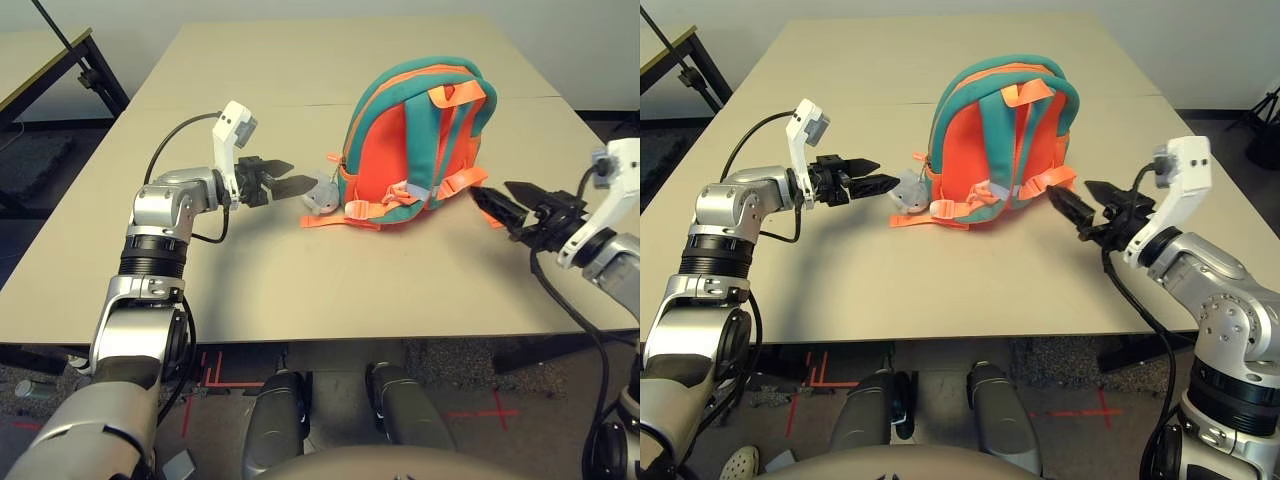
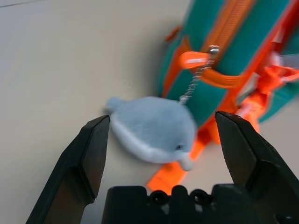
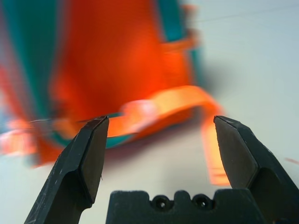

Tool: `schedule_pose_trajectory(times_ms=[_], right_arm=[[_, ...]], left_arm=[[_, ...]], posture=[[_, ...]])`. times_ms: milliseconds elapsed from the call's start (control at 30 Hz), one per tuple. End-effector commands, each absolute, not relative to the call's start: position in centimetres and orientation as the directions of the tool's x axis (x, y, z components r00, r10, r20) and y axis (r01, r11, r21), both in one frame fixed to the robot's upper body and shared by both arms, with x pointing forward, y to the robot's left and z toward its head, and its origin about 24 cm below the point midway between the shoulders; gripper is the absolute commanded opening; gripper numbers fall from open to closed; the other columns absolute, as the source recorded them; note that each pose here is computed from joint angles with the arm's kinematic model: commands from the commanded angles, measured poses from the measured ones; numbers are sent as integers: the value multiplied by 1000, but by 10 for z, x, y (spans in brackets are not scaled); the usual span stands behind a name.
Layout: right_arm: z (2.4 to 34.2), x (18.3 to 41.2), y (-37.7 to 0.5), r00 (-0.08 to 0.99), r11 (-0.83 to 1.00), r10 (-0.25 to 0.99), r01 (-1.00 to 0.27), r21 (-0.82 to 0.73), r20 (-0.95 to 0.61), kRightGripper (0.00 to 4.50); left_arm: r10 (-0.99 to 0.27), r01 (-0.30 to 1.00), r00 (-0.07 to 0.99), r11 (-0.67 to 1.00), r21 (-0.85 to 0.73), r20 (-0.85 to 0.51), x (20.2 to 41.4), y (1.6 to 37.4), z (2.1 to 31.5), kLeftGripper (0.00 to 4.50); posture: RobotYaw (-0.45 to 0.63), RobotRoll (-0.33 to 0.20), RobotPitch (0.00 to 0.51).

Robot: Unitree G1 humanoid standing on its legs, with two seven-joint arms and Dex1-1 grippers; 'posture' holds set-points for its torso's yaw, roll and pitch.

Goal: Put the pencil case into the backpack and zip it.

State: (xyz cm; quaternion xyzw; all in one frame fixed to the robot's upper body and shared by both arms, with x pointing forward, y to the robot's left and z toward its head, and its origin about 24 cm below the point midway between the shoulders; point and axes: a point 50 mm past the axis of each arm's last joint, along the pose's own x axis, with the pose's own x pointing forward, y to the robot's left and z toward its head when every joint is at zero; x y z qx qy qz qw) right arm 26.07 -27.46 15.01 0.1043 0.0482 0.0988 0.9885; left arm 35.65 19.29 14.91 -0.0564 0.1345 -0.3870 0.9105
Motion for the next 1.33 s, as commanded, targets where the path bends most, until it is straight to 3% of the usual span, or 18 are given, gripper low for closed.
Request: schedule_pose_trajectory(times_ms=[33,333,733,1333], right_arm=[[140,265,-289,994,982,99,-92,165,-37,4444],[120,277,-305,998,992,-23,17,121,51,4444],[102,277,-323,993,993,-86,80,86,76,4444],[102,284,-325,985,990,-135,130,57,105,4444]], left_arm=[[-651,625,749,757,-194,-126,356,202,145,4500],[-316,314,949,942,-118,-6,352,239,127,4500],[40,-38,998,998,-54,42,339,291,111,4500],[95,-93,995,995,-43,35,337,297,100,4500]], posture=[[-239,0,129],[-200,0,134],[-171,0,141],[-176,0,144]])
